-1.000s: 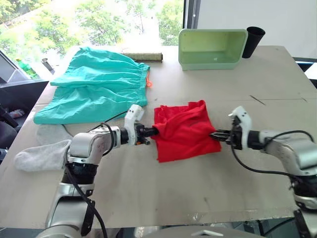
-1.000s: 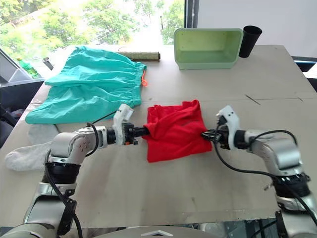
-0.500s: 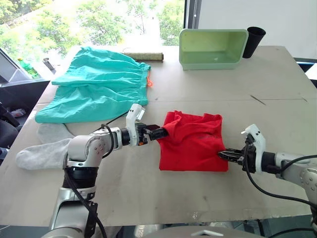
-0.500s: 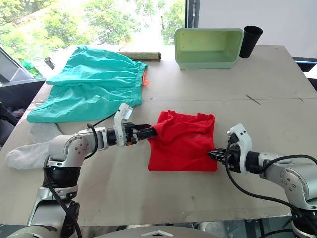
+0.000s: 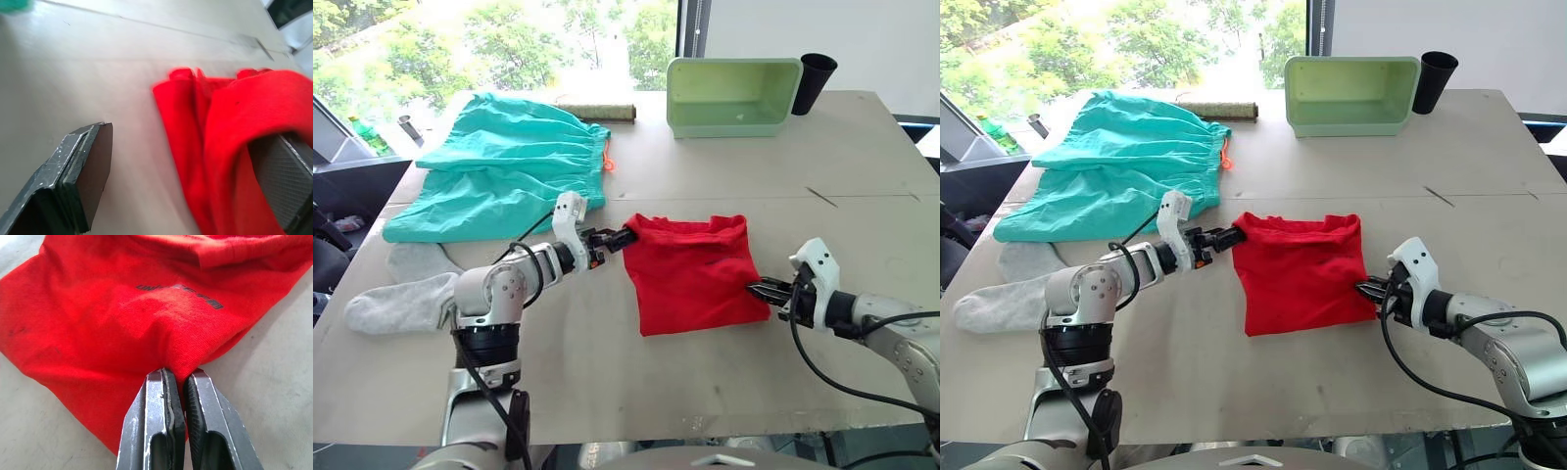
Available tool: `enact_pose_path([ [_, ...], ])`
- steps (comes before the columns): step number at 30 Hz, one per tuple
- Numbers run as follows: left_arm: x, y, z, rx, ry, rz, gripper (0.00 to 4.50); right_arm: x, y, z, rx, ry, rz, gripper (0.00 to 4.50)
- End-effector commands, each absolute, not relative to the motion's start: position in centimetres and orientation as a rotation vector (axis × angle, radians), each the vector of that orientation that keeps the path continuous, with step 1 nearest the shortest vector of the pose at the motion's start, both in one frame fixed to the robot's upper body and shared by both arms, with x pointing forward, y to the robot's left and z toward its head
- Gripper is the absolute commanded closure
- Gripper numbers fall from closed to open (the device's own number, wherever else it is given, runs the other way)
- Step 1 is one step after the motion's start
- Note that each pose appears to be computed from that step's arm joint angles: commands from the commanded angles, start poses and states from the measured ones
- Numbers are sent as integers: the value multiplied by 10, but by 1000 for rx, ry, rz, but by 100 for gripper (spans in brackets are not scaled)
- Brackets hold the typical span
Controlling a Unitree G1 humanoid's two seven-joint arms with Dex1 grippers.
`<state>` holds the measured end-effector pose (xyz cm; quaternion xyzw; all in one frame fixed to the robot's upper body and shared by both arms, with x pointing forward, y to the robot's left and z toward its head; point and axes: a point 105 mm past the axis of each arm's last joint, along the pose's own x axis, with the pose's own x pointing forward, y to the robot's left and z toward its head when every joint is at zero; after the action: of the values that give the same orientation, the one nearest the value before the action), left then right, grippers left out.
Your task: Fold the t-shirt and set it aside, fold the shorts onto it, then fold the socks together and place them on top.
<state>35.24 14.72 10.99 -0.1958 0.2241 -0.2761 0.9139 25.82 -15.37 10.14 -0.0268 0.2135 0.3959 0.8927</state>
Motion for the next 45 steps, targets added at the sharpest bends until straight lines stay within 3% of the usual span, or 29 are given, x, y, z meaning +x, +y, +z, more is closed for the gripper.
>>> enact_pose_path([
  [1, 357, 190, 83, -372, 548, -315, 2, 253, -154, 107, -67, 419, 854, 450],
  [11, 363, 198, 73, -425, 599, -183, 2, 248, -163, 100, -71, 437, 833, 450],
  [19, 374, 191, 97, -355, 462, -230, 2, 259, -170, 111, -66, 298, 789, 450],
  [23, 372, 178, 107, -296, 418, -315, 0, 250, -170, 104, -20, 366, 825, 319],
  [27, 374, 182, 114, -230, 371, -326, 0, 242, -177, 99, 3, 441, 826, 123],
  [30, 379, 186, 126, -212, 303, -310, 0, 243, -187, 100, -11, 460, 801, 6],
  [34, 384, 174, 163, -237, 114, -394, 0, 253, -202, 118, -44, 396, 761, 6],
  [37, 372, 147, 184, -145, 6, -593, 0, 262, -205, 140, -63, 304, 779, 6],
  [41, 352, 121, 190, -63, -39, -818, 0, 271, -191, 166, -81, 178, 856, 6],
  [45, 332, 100, 179, 83, -37, -1029, 0, 283, -169, 162, -149, 171, 956, 6],
])
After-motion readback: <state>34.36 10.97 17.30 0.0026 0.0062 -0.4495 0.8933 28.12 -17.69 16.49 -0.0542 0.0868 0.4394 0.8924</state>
